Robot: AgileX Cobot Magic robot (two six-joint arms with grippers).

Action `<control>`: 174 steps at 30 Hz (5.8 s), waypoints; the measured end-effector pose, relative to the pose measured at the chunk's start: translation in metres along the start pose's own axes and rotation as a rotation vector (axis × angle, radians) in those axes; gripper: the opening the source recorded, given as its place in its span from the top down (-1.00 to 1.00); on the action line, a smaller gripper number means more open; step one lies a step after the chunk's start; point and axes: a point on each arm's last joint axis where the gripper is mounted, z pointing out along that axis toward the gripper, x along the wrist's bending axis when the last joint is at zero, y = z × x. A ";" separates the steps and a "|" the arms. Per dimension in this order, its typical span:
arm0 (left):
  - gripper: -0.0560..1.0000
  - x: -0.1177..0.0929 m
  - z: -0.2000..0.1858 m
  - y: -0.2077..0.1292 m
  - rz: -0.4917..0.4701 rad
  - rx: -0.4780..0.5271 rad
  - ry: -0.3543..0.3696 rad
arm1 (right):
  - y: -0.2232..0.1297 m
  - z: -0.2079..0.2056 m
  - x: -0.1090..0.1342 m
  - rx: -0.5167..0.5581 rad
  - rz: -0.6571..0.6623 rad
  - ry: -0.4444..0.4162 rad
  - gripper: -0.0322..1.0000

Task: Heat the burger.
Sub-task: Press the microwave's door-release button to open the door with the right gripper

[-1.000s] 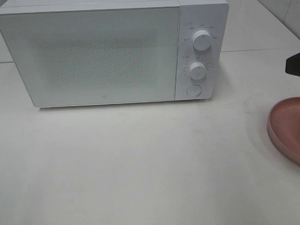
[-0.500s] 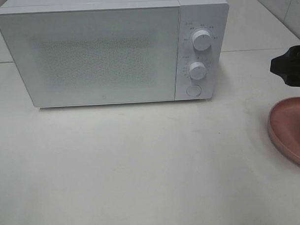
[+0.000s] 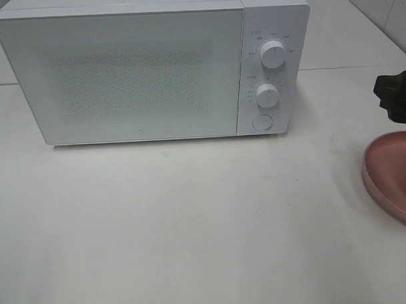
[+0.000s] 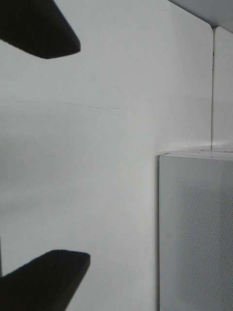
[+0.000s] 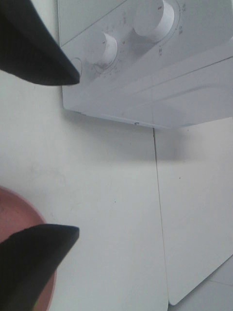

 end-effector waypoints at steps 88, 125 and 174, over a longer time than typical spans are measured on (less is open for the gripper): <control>-0.99 0.000 0.000 0.000 0.000 0.000 0.000 | -0.094 0.044 0.103 0.027 1.209 0.012 0.68; -0.99 0.000 0.000 0.000 0.000 0.000 0.000 | -0.103 0.074 0.126 0.035 1.354 -0.046 0.92; -0.99 0.000 0.000 0.000 0.000 0.000 0.000 | -0.102 0.184 0.129 -0.061 1.420 -0.183 0.92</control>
